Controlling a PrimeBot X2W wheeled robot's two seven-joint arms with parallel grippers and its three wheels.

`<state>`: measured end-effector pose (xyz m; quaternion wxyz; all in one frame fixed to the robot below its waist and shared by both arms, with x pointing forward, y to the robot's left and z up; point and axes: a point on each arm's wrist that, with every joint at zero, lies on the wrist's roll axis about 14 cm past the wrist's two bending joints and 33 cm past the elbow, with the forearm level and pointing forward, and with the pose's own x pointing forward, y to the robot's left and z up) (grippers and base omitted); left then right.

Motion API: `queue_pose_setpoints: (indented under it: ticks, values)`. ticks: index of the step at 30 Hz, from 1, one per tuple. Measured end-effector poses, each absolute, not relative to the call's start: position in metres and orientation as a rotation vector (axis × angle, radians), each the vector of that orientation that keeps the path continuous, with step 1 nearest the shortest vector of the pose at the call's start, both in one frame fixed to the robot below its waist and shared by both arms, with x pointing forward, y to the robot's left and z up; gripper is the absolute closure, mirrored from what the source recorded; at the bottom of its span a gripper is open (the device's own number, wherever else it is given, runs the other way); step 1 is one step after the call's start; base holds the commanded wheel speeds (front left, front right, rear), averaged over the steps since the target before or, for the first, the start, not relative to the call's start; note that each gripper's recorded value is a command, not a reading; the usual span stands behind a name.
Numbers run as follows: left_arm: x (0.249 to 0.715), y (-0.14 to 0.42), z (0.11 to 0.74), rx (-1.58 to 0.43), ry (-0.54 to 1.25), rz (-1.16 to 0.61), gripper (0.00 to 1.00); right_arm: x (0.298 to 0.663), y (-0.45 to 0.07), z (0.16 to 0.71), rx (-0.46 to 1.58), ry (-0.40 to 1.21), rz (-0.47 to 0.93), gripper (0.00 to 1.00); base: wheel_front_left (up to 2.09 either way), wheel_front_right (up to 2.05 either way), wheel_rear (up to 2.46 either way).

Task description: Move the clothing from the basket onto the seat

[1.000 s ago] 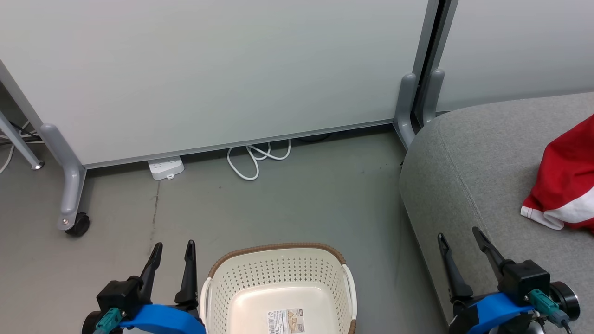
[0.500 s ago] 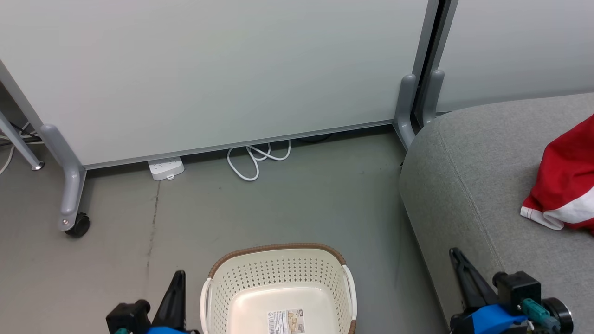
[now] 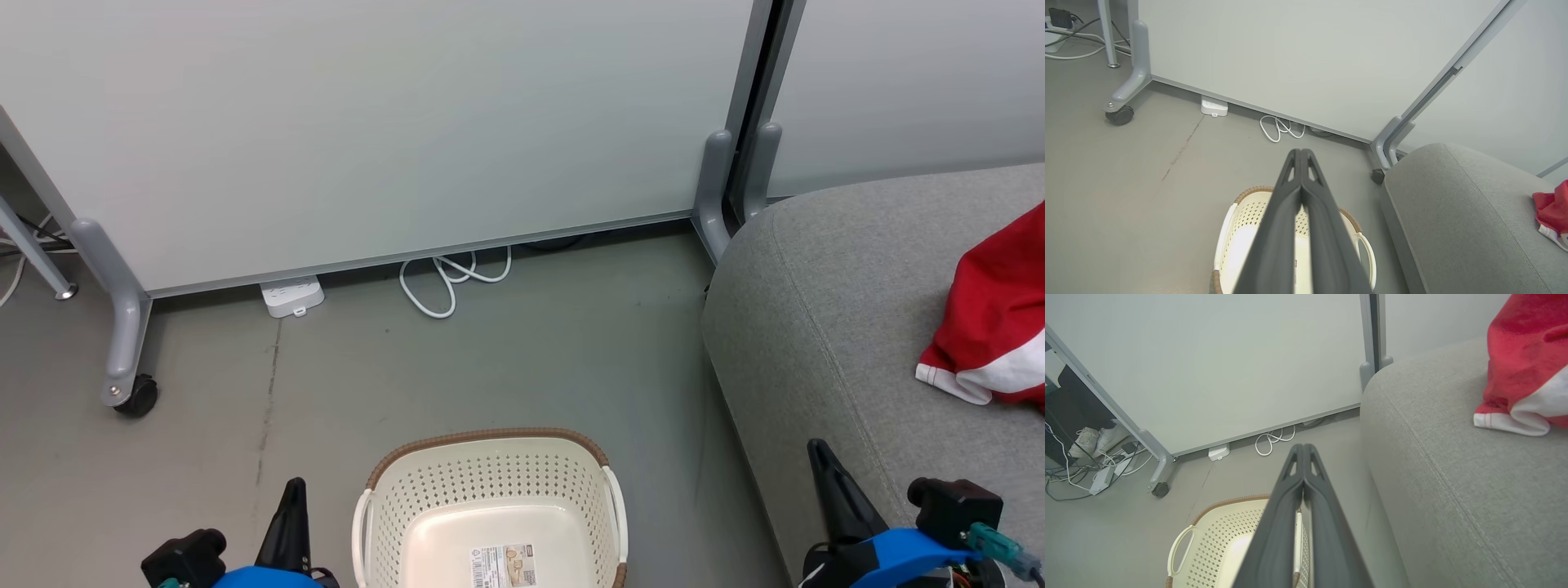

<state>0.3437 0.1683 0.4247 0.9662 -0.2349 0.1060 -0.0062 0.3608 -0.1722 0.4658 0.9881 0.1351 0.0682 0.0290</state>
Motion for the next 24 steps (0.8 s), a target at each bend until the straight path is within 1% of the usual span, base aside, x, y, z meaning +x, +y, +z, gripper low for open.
queue_pose_setpoints:
  ticks: [24]
  values:
    - [0.358,0.183,0.443,-0.814,0.176,0.068,1.00,0.368,-0.183,0.473,0.674,0.124,-0.008,1.00,0.00,0.00,0.00]
